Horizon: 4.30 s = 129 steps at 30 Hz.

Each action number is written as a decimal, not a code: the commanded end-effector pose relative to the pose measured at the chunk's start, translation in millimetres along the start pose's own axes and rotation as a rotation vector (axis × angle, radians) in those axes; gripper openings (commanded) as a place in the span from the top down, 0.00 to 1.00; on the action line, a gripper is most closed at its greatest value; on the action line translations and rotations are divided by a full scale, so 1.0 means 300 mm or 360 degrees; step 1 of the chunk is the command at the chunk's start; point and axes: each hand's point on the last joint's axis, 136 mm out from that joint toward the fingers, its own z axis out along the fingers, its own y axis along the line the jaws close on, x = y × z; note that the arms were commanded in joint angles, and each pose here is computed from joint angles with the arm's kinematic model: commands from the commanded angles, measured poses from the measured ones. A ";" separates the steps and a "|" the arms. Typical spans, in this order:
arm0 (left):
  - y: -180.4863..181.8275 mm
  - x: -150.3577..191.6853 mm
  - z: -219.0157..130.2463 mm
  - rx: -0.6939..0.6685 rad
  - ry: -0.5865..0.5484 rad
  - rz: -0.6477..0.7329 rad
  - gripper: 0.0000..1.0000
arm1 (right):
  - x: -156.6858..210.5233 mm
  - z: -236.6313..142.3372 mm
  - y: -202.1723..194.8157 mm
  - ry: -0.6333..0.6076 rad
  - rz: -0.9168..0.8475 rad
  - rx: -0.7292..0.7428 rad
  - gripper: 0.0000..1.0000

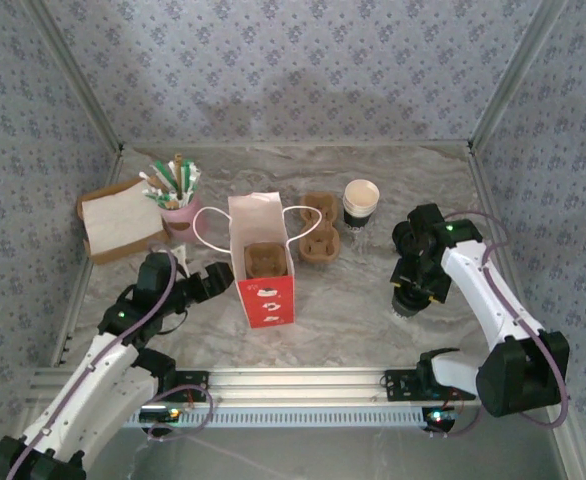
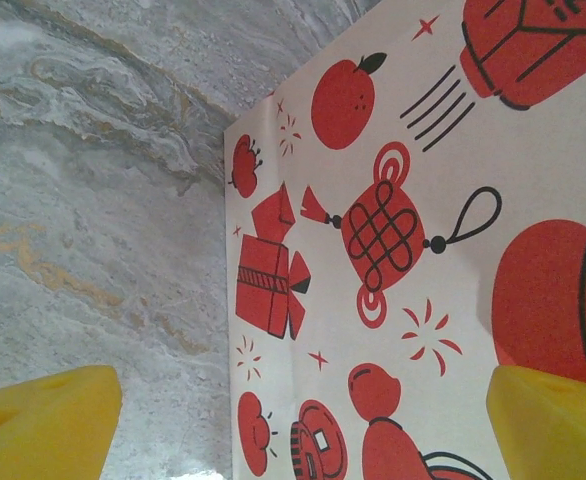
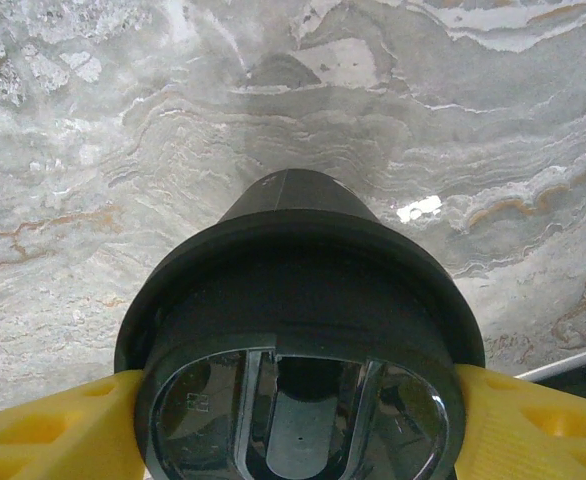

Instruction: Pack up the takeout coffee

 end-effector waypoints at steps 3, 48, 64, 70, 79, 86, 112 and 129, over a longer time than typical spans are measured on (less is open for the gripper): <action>-0.019 0.000 0.009 0.0067 0.0003 -0.0032 0.06 | 0.014 -0.051 -0.014 -0.0038 -0.0023 0.0001 0.28; -0.125 -0.344 -0.200 -0.0158 -0.0219 0.0127 0.22 | 0.054 -0.551 0.120 -0.0405 -0.0583 -0.0474 0.29; -0.267 -0.668 0.197 -0.0091 0.0128 0.0248 0.40 | 0.128 -0.753 0.205 -0.0492 -0.0745 -0.0816 0.31; -0.292 -0.604 0.329 -0.0078 0.0279 0.0317 0.42 | 0.147 -0.800 0.253 -0.0488 -0.0792 -0.0945 0.31; -0.357 -0.489 0.420 -0.0017 0.0397 0.0399 0.43 | 0.175 -0.837 0.287 -0.0489 -0.0858 -0.1026 0.31; -0.397 -0.421 0.455 0.0021 0.0446 0.0435 0.44 | 0.199 -0.853 0.305 -0.0485 -0.0908 -0.1064 0.32; -0.481 -0.316 0.509 0.0105 0.0530 0.0497 0.44 | 0.253 -0.948 0.346 -0.0546 -0.1037 -0.1206 0.33; -0.498 -0.346 0.502 0.0135 0.0493 0.0516 0.43 | 0.305 -0.948 0.479 -0.0493 -0.1240 -0.1095 0.33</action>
